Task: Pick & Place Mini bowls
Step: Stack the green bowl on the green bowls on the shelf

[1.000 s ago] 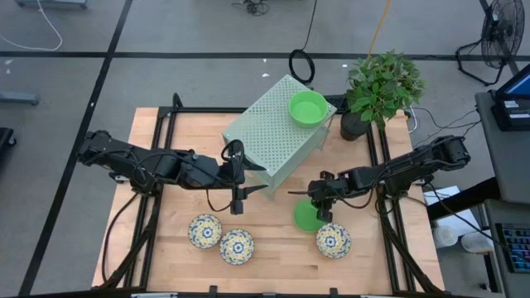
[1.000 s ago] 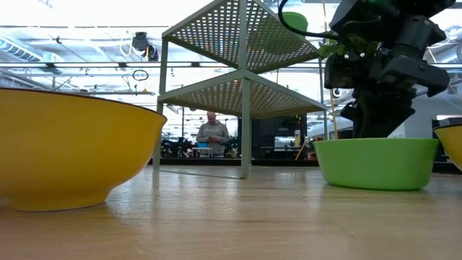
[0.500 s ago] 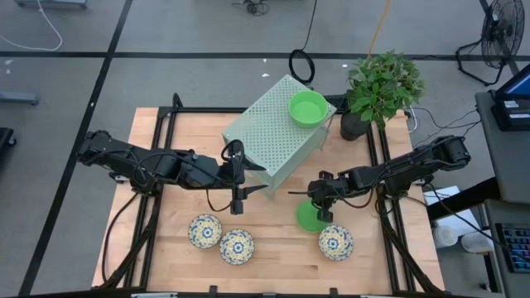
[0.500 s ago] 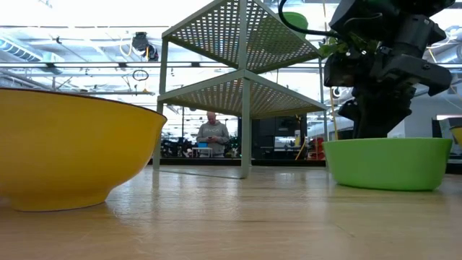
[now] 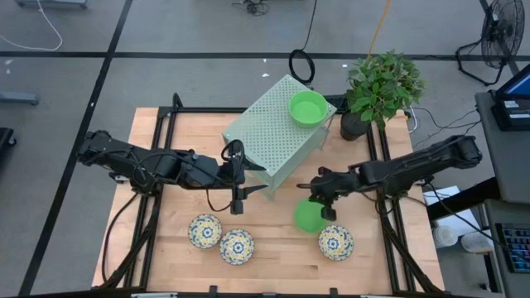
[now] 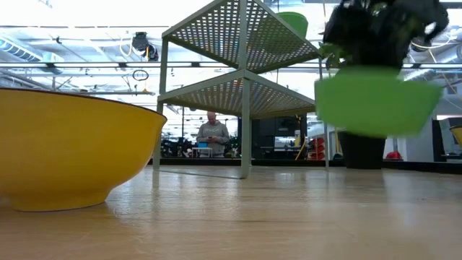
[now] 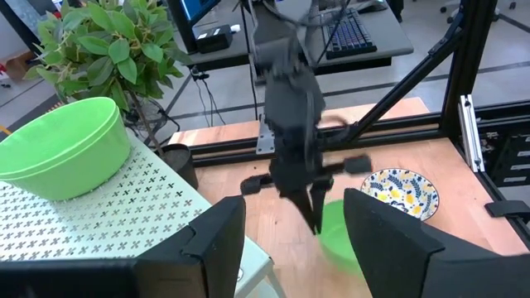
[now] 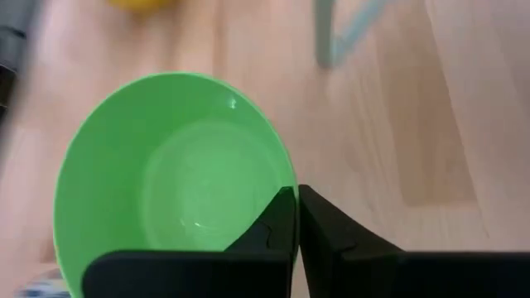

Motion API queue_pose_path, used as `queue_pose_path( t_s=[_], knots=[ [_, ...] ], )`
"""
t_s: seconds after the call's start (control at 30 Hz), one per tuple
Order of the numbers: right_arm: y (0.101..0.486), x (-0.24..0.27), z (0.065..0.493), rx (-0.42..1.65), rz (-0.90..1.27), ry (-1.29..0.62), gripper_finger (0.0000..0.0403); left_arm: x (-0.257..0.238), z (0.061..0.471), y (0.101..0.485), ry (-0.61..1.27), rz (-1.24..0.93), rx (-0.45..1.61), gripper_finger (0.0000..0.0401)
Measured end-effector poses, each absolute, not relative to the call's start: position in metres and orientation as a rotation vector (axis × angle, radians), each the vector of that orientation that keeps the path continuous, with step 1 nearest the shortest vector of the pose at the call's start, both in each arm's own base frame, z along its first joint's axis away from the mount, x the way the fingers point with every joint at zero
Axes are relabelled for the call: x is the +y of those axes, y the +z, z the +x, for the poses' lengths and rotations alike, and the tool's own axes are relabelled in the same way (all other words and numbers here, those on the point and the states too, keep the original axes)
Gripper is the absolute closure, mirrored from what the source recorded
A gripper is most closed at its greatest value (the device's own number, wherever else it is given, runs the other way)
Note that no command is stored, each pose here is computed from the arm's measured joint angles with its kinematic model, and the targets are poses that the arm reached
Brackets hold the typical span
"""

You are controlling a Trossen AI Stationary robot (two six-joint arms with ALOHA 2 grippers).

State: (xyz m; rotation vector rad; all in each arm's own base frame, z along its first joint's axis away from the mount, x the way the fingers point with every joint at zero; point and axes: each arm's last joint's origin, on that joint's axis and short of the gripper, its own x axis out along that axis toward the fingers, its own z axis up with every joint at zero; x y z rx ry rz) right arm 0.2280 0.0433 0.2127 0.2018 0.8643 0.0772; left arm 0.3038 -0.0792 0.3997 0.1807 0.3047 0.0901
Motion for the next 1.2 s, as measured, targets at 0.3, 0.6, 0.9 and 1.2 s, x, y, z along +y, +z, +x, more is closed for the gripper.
queue_pose_path(
  t_s=[0.3, 0.6, 0.9, 1.2],
  knots=[
    [0.32, 0.043, 0.224, 0.559, 0.197, 0.164, 0.0403, -0.079, 0.304, 0.4, 0.09, 0.18, 0.305, 0.0192],
    [0.451, 0.024, 0.227, 0.509, 0.056, -0.035, 0.0403, -0.079, 0.304, 0.4, 0.09, 0.181, 0.305, 0.0192],
    [0.519, -0.037, 0.24, 0.443, 0.083, -0.279, 0.0403, -0.079, 0.304, 0.4, 0.09, 0.181, 0.305, 0.0192],
    [0.505, -0.108, 0.245, 0.534, 0.19, -0.523, 0.0403, -0.079, 0.304, 0.4, 0.09, 0.18, 0.305, 0.0192]
  ],
)
